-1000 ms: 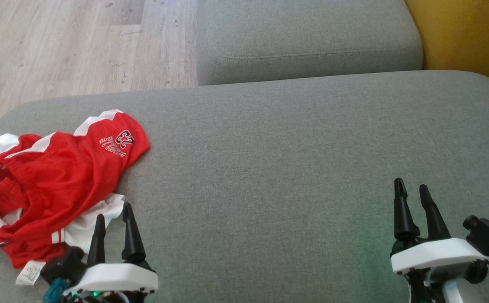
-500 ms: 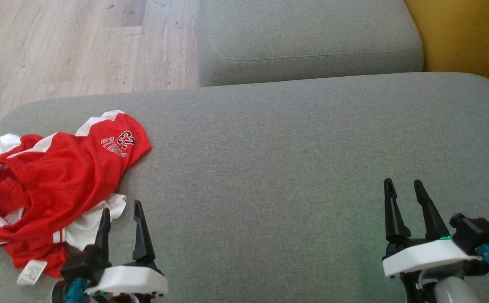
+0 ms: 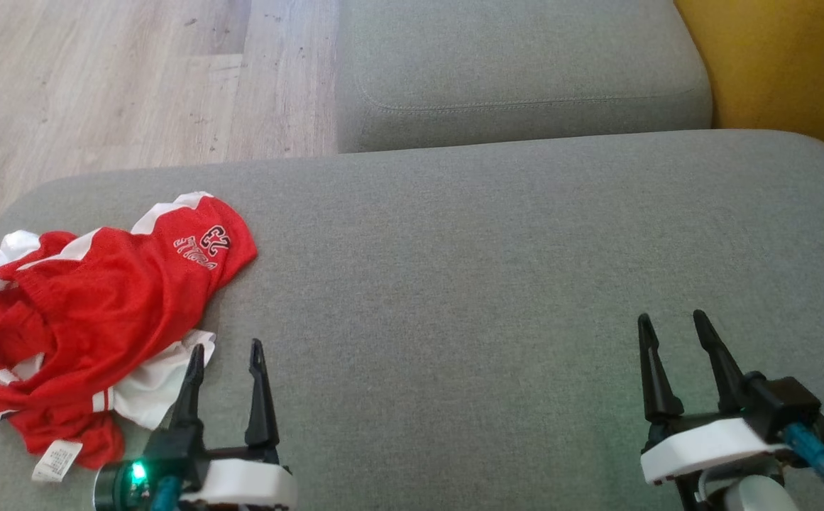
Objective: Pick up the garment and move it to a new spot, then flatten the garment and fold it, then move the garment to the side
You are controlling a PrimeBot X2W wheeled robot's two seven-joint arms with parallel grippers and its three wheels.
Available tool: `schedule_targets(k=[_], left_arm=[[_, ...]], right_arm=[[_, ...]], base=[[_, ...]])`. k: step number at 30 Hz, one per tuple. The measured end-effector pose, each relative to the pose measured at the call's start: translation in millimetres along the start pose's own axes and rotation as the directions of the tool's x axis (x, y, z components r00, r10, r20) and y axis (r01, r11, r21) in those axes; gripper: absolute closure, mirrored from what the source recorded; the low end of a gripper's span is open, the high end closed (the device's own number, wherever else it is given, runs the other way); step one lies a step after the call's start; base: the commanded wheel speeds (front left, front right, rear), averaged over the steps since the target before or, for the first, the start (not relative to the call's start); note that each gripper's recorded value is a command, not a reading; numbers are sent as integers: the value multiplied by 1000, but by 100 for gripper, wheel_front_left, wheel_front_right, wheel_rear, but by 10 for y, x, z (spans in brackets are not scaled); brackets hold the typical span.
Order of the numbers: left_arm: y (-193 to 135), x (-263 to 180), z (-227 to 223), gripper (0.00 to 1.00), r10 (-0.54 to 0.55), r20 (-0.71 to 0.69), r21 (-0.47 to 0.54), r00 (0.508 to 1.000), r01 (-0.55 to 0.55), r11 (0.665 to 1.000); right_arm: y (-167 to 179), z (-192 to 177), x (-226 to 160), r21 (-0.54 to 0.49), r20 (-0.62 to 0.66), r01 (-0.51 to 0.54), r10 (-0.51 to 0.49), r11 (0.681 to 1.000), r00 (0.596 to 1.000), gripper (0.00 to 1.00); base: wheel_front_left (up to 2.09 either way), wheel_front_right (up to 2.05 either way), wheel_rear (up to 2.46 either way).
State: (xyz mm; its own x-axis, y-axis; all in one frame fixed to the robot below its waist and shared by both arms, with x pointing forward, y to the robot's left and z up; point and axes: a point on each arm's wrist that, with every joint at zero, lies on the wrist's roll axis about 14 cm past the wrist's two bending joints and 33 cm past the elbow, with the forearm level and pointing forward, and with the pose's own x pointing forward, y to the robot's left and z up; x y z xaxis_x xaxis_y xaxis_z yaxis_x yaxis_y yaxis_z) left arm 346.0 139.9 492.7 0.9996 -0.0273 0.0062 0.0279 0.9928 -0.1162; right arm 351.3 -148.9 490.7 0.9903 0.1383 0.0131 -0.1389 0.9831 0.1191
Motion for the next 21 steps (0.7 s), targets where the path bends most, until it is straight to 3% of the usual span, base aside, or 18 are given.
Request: schedule_targets(k=[12, 21], left_arm=[[-87, -65, 28, 0, -40, 39, 154, 998, 34, 988], [-90, -64, -5, 0, -37, 29, 157, 999, 32, 987]], right_arm=[[104, 45, -12, -140, 22, -47, 50, 989, 998, 0], [113, 30, -13, -141, 17, -50, 53, 989, 998, 0]], base=[[0, 0, 0], [0, 0, 0]])
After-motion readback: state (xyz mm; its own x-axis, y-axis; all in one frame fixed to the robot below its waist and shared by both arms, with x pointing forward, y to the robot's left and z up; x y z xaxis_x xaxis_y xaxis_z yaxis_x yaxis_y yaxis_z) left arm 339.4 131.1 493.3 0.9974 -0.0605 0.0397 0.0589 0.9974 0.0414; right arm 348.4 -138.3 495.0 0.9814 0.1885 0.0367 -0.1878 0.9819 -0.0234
